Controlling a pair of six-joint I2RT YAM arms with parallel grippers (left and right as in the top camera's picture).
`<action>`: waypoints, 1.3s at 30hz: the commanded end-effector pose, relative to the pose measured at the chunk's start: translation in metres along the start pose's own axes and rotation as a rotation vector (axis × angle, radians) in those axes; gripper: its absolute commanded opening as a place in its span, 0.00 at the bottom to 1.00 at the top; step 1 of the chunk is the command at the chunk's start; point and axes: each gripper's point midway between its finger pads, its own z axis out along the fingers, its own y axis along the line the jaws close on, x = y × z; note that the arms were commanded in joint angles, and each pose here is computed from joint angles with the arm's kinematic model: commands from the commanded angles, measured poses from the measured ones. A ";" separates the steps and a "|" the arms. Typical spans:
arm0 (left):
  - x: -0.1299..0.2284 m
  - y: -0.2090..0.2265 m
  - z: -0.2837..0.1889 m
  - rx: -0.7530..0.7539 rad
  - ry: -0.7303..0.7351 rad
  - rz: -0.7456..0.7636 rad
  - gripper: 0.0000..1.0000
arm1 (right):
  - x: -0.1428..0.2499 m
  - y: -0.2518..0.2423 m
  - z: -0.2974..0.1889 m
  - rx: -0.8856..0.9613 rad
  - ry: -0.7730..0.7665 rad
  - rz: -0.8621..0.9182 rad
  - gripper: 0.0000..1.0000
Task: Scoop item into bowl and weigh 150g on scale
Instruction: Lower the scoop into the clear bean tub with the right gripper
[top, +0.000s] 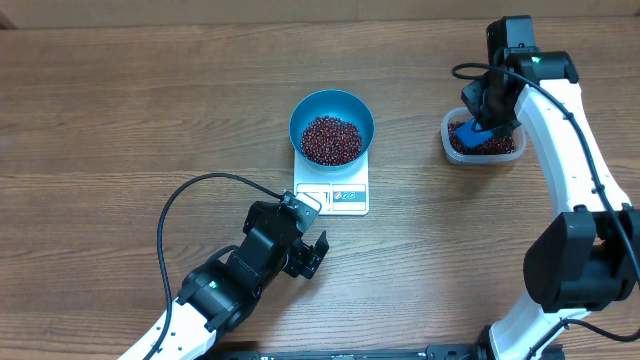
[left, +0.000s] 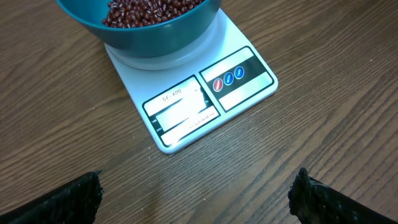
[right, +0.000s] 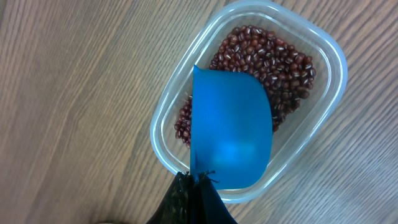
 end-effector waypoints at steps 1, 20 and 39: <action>0.001 0.000 0.001 -0.005 0.002 -0.005 1.00 | -0.004 -0.001 0.001 0.001 -0.012 0.098 0.04; 0.001 0.000 0.001 -0.005 0.002 -0.005 1.00 | 0.007 -0.004 0.038 0.069 0.039 0.088 0.04; 0.001 0.000 0.001 -0.005 0.002 -0.005 1.00 | 0.019 -0.030 0.020 0.153 0.091 -0.016 0.29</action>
